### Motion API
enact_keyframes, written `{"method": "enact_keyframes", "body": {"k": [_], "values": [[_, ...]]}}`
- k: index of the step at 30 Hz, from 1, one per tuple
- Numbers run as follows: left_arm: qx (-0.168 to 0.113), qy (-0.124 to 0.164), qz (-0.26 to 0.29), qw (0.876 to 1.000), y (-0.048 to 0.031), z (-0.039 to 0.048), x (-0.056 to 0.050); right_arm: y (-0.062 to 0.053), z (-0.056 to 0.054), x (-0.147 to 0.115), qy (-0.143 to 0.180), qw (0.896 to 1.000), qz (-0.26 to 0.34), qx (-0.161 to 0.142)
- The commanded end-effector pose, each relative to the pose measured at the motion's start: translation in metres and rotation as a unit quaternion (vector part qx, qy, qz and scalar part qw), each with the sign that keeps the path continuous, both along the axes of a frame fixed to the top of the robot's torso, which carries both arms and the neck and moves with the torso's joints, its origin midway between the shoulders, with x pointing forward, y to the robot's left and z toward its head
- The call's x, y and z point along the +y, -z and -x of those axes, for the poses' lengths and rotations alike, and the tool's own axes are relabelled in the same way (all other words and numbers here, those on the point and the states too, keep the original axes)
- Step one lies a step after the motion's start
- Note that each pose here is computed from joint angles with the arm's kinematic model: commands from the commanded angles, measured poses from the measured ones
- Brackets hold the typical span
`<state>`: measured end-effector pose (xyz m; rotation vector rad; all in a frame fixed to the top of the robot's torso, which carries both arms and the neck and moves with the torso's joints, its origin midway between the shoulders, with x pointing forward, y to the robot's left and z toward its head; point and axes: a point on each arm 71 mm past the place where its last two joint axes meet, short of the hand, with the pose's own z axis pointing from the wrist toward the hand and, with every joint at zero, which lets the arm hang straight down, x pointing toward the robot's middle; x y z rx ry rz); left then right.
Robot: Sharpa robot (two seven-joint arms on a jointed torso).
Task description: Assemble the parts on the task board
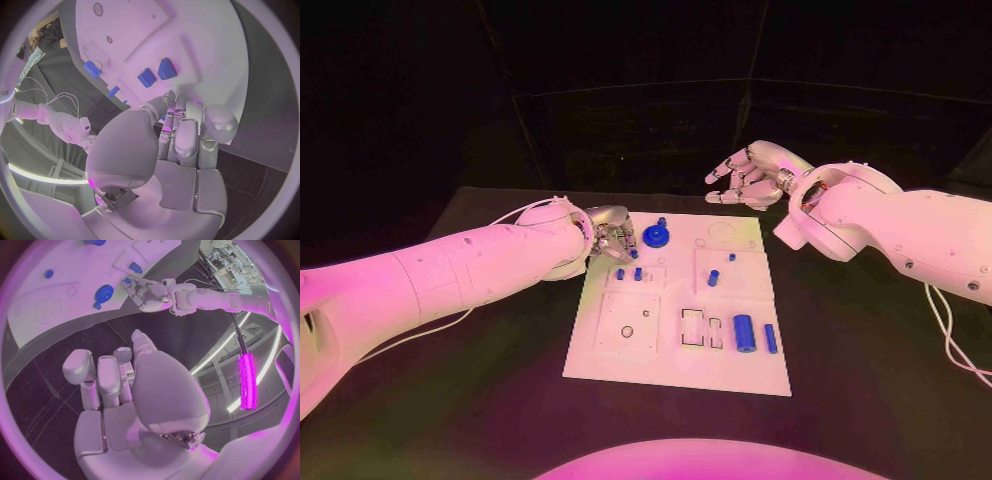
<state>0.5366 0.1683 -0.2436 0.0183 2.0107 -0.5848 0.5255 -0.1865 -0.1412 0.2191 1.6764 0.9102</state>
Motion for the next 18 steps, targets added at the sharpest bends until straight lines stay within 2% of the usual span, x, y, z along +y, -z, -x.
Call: {"method": "enact_keyframes", "body": {"k": [1, 9, 18], "values": [[0.010, 0.005, -0.008, 1.000, 0.0016, 0.0010, -0.0021, -0.0017, -0.0001, 0.0012, 0.000, 1.000, -0.003, -0.003], [0.011, 0.004, -0.009, 1.000, 0.0019, 0.0007, -0.0021, -0.0015, -0.0002, 0.0010, 0.000, 1.000, -0.002, -0.002], [0.007, -0.011, -0.012, 1.000, 0.0017, -0.0004, 0.0031, 0.0004, -0.0014, -0.0025, 0.006, 1.000, 0.008, 0.006]]}}
